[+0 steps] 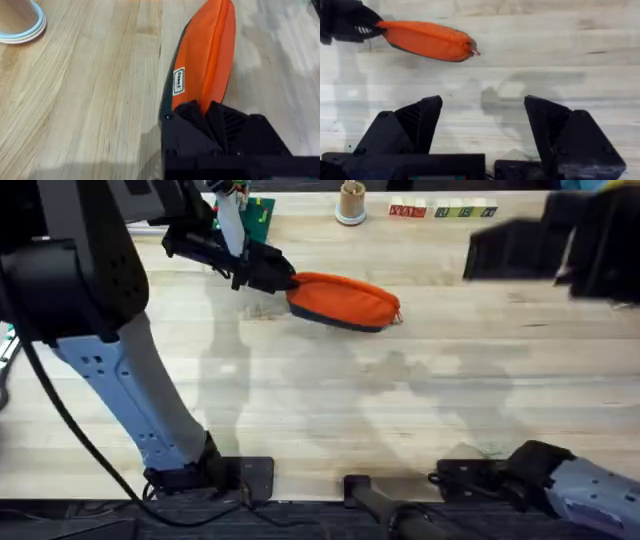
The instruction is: Unzip the bag, pick up the pens from the table one at a time and place them inside, then zip the bag closed.
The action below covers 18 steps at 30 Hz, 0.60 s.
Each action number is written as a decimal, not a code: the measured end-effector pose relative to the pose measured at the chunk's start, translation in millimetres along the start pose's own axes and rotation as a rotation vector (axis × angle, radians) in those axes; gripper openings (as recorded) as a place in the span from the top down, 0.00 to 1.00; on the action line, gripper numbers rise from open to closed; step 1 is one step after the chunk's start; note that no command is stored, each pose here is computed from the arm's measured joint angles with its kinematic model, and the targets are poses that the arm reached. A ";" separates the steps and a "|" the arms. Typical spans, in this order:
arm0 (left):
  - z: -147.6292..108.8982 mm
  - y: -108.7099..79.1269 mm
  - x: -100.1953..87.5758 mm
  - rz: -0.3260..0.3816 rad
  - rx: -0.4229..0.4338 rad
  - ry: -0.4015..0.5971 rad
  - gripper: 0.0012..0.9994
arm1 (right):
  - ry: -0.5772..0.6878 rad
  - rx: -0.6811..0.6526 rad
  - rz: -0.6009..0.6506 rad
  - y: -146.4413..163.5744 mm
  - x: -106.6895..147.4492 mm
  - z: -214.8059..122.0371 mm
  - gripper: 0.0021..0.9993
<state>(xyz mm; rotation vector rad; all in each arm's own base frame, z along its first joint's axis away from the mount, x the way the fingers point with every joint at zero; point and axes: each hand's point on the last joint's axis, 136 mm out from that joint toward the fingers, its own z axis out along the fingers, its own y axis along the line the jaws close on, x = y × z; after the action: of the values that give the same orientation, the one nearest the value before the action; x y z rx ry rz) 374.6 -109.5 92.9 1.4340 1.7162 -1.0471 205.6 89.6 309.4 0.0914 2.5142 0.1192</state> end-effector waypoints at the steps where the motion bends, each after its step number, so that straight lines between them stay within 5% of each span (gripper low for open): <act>1: 0.0 0.0 0.0 0.000 0.000 0.000 0.96 | 0.002 -0.010 0.007 -0.1 5.8 5.1 0.00; 9: 0.0 0.0 0.0 0.000 0.000 0.000 0.96 | 0.063 -0.125 0.014 5.3 52.7 34.0 0.00; 14: 0.0 0.0 0.0 0.001 0.000 0.000 0.94 | 0.077 -0.150 0.009 6.9 58.8 33.5 0.00; 18: -3.2 2.2 2.7 0.002 -0.011 0.006 0.32 | 0.083 -0.155 0.007 8.1 59.8 33.9 0.00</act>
<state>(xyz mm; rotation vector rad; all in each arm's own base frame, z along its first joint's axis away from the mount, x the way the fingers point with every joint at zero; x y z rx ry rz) 376.3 -105.2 91.6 1.4327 1.7220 -1.0322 177.4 105.3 248.2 0.0330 2.5771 0.3266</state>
